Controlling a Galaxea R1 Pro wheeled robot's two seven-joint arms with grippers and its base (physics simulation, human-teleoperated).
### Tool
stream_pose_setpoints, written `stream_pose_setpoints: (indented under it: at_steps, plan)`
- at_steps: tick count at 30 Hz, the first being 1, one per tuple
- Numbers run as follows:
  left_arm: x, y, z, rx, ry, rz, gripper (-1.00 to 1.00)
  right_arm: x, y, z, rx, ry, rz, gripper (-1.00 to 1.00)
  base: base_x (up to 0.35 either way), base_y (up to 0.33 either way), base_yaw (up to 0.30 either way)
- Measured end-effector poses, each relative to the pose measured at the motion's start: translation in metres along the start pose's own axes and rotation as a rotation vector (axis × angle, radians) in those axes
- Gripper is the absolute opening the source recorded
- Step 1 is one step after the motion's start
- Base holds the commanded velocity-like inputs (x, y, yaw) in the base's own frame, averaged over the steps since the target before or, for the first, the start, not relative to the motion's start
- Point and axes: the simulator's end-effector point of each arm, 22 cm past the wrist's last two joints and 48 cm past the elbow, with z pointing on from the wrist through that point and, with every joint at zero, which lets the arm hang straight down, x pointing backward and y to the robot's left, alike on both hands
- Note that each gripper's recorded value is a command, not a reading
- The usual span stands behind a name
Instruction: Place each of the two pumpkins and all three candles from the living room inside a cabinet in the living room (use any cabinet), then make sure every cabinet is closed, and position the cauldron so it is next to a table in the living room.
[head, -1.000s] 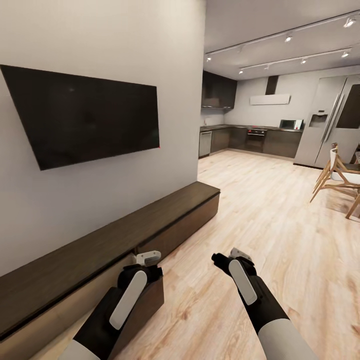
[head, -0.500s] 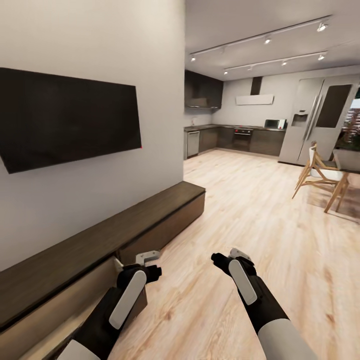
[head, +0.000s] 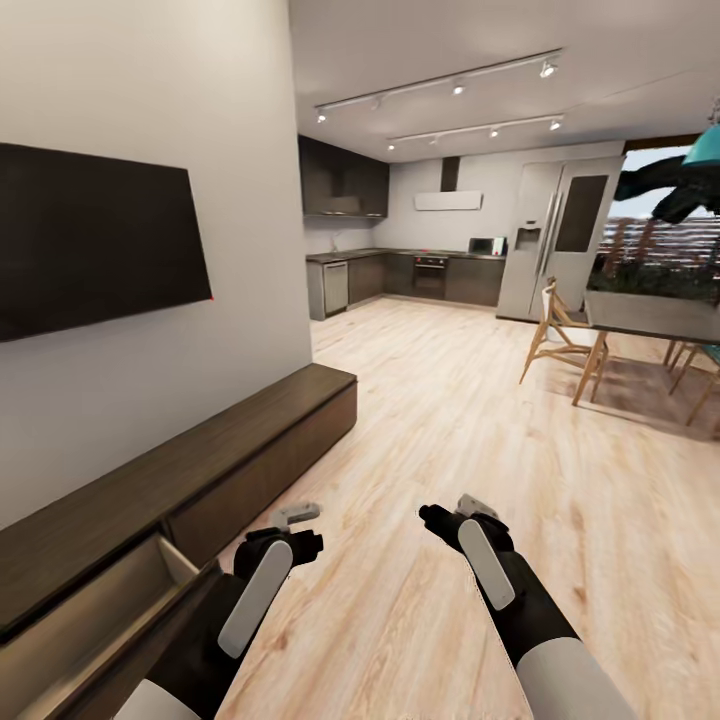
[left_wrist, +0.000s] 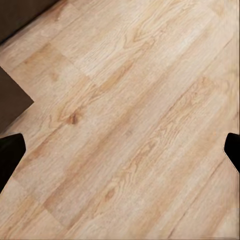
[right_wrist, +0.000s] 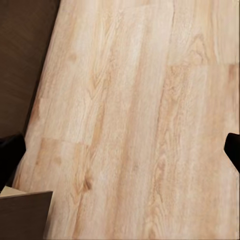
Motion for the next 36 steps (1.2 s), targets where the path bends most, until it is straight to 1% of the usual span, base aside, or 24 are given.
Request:
stream_pose_setpoints:
  at_steps: [14, 17, 28, 34, 36]
  plan:
    - [0.000, 0.001, 0.000, 0.000, 0.002, 0.000, 1.00, 0.001, 0.000, 0.001, -0.003, 0.002, -0.001, 1.00, 0.000, -0.018, -0.290]
    - [0.000, 0.001, 0.000, 0.001, 0.002, 0.001, 1.00, 0.008, -0.008, 0.005, 0.011, 0.019, -0.001, 1.00, 0.000, 0.000, -0.290]
    - [0.001, 0.001, 0.001, 0.000, 0.004, 0.002, 1.00, 0.010, -0.012, 0.007, 0.018, 0.025, -0.002, 1.00, 0.017, 0.000, -0.285]
    - [0.002, 0.000, 0.001, 0.001, 0.007, 0.003, 1.00, 0.009, -0.012, 0.007, 0.021, 0.018, -0.016, 1.00, 0.141, 0.000, -0.072]
    - [0.002, 0.000, 0.001, 0.001, 0.006, 0.004, 1.00, 0.009, -0.012, 0.007, 0.020, 0.018, -0.014, 1.00, 0.190, 0.000, -0.009]
